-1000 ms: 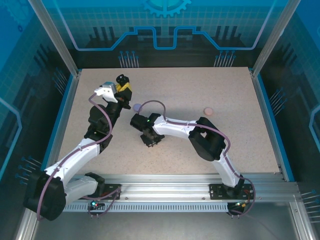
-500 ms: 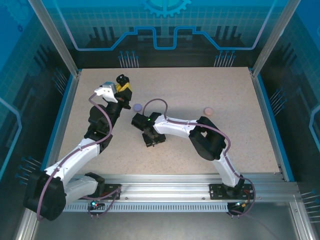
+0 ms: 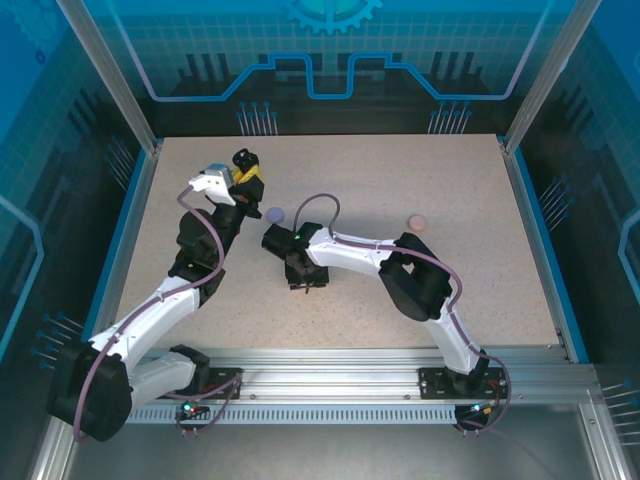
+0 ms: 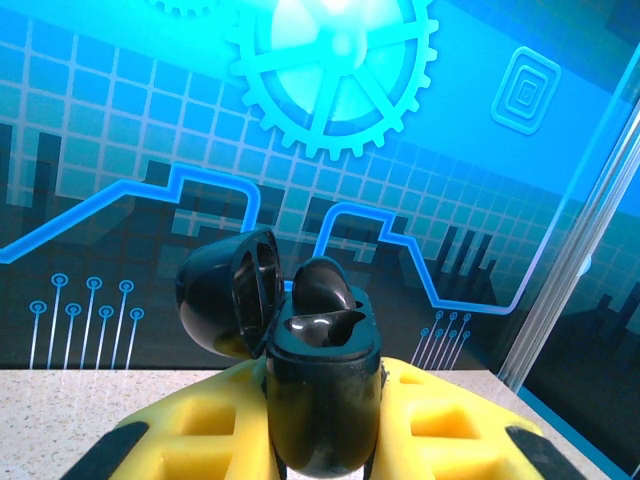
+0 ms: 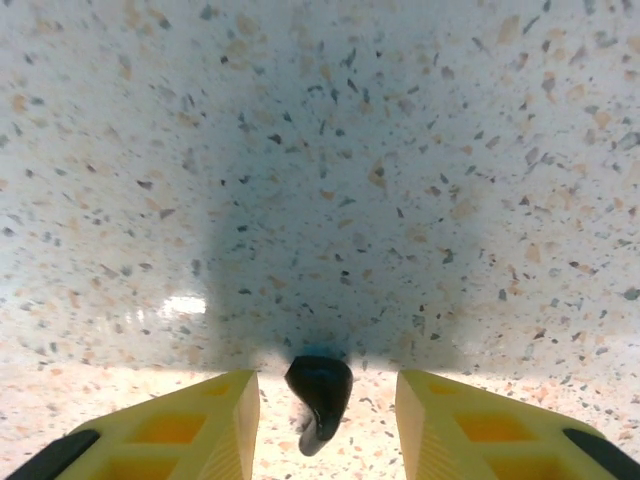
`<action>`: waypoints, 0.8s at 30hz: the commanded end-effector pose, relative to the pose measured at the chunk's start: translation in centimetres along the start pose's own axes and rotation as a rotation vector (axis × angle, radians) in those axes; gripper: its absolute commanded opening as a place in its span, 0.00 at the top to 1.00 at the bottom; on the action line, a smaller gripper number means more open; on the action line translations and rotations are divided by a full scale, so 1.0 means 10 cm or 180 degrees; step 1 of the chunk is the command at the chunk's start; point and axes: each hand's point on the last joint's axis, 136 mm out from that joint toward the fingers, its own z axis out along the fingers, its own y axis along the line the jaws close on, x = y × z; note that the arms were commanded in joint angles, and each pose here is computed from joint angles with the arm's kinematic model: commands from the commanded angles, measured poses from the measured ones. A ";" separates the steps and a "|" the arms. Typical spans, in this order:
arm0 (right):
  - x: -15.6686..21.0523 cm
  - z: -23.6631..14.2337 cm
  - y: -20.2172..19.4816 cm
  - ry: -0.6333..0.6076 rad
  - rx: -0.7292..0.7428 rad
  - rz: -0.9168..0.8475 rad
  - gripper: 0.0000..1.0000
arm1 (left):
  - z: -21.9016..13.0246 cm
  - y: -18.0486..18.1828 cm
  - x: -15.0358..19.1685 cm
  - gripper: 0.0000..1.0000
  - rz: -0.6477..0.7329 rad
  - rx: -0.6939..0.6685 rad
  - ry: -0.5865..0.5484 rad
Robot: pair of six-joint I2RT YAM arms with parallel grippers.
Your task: Insert the wireless bluetooth earbuds into the charging case
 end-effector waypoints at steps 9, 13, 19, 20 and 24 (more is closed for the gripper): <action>-0.08 0.03 -0.02 0.0076 0.0027 0.0432 0.63 | -0.01 -0.02 -0.10 1.00 -0.0058 0.0057 -0.0096; -0.03 0.10 -0.03 0.0144 0.0044 0.0490 0.64 | 0.00 -0.02 -0.09 1.00 -0.0058 0.0060 -0.0096; 0.02 0.18 -0.04 0.0214 0.0069 0.0510 0.65 | 0.00 -0.01 -0.07 1.00 -0.0056 0.0048 -0.0086; 0.03 0.18 -0.04 0.0219 0.0068 0.0507 0.66 | 0.00 -0.02 -0.07 1.00 -0.0059 0.0053 -0.0089; 0.04 0.19 -0.04 0.0224 0.0081 0.0503 0.66 | 0.00 -0.02 -0.07 1.00 -0.0061 0.0053 -0.0087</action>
